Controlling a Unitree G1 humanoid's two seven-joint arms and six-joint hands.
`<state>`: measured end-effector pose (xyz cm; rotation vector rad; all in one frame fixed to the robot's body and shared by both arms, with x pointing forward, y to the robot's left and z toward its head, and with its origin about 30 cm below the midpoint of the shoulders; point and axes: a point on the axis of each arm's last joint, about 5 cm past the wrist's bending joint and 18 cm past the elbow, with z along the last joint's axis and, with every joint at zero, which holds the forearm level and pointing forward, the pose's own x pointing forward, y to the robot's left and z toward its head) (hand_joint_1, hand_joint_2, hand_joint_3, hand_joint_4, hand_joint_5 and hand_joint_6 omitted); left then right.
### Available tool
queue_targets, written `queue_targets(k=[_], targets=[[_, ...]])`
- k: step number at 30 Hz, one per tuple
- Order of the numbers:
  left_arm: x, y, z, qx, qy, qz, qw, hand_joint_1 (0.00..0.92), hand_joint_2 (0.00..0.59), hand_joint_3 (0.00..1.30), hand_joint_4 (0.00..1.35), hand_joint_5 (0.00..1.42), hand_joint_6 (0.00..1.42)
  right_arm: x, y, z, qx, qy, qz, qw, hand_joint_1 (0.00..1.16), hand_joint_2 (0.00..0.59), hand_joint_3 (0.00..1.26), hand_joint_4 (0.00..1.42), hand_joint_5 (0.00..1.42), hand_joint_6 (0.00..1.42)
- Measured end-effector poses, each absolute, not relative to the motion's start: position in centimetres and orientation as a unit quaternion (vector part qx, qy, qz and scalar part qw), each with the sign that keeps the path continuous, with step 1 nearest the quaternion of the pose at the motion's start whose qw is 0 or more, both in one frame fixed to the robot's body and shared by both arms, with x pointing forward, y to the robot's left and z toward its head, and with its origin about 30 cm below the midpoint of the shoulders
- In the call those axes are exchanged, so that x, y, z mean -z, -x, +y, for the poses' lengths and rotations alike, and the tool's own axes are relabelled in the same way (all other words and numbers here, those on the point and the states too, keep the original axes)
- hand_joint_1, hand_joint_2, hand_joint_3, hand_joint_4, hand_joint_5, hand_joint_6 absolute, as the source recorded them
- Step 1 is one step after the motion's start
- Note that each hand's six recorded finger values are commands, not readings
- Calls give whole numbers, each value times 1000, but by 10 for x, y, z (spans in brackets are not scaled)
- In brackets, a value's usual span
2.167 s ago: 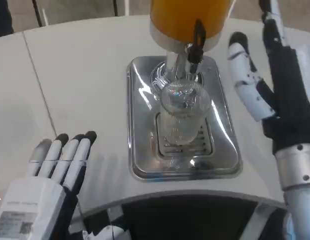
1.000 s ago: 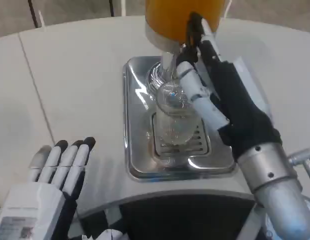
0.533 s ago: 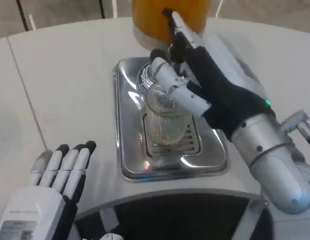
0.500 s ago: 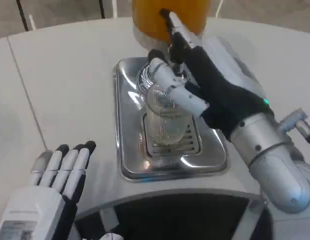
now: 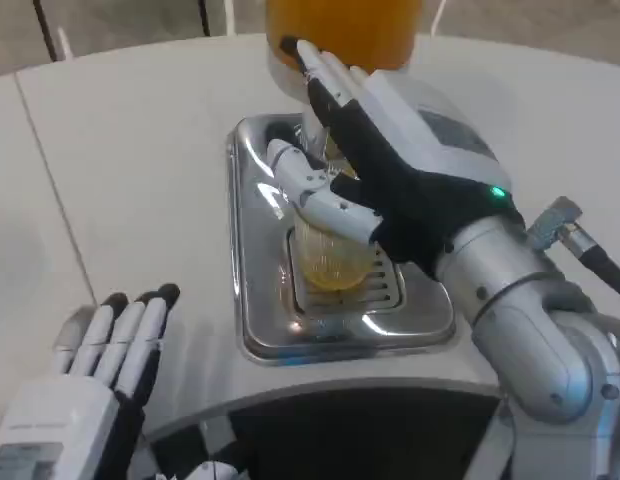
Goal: Grasp the cup under the faucet to collect the drink, then remove the cup.
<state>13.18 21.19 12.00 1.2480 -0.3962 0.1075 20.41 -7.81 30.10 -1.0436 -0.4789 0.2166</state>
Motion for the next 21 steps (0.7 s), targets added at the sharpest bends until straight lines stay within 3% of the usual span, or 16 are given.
queue_targets(k=[5, 16, 21], targets=[[-125, -144, 211, -66, -559, -195, 803, 6, 84, 0, 0, 0, 0, -303, -203, -78, -102, 496, -220, 834, 0, 563, 4, 0, 0, 16], [-130, -176, 200, -73, -504, -216, 833, 213, 47, 0, 0, 0, 0, -305, -201, -79, -108, 484, -215, 841, 0, 567, 5, 0, 0, 5], [-127, -184, 191, -59, -493, -217, 840, 220, 46, 0, 0, 0, 0, -304, -200, -81, -106, 484, -217, 841, 0, 572, 5, 0, 0, 3]])
